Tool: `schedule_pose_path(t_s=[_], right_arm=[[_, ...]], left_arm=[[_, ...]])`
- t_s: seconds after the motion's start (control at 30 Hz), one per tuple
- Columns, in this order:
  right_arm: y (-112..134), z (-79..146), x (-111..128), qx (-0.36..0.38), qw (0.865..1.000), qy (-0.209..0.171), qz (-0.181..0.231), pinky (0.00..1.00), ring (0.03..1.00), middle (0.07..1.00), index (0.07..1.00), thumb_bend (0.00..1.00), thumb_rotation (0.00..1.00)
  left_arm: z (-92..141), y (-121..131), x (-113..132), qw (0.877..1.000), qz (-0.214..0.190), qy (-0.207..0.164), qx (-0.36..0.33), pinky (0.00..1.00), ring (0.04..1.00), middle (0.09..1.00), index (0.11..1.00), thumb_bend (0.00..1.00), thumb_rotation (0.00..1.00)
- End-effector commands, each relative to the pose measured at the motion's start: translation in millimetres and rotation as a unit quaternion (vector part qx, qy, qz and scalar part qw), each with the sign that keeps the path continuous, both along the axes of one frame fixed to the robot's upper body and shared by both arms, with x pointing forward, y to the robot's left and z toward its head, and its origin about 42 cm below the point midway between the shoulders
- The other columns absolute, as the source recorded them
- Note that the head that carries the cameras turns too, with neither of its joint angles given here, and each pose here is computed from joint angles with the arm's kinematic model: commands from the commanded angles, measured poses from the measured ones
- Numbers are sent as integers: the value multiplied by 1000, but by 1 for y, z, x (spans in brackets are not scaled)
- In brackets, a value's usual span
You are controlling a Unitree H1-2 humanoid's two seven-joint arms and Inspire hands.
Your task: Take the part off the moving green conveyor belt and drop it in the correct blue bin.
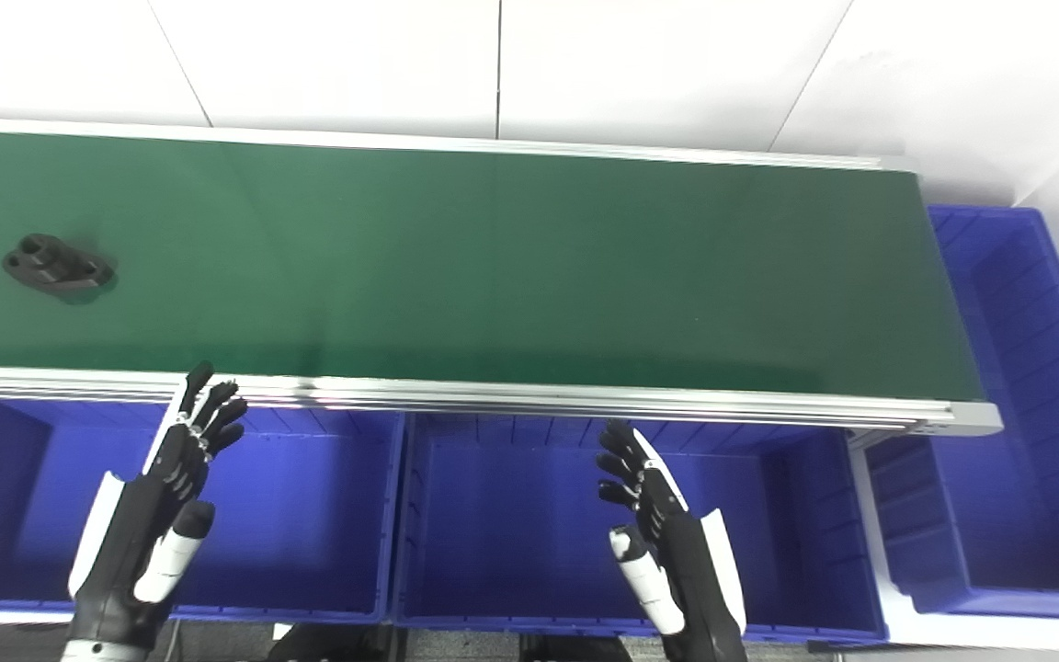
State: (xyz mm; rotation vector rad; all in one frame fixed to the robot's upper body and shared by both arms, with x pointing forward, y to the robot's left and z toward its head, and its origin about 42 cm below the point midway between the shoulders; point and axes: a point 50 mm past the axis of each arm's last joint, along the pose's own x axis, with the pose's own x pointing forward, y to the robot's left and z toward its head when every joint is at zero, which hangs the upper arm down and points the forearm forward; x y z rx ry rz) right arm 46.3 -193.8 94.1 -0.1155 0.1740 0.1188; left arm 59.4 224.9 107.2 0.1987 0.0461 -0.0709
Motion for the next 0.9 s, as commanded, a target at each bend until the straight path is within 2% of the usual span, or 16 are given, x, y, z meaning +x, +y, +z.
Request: schedule_pose_path(t_s=[0.0,0.63,0.87], right_arm=[[2,8,3,4,1000,-16,1,795,869,893,910,791,949],[2,8,3,4,1000,-17,1,788,867,888,913,789,951],[-4,5,3,4,1000,-17,1,796,869,889,916,788,951]], left_arm=[[10,1,3,1000,-7,-25,4,890,912,949,1000,664,936],[9,1,3,1000,-8,-27,3,880,905,940,1000,652,922],[6,-5,4,1000,-10,-27,0,851,890,923,1000,679,917]])
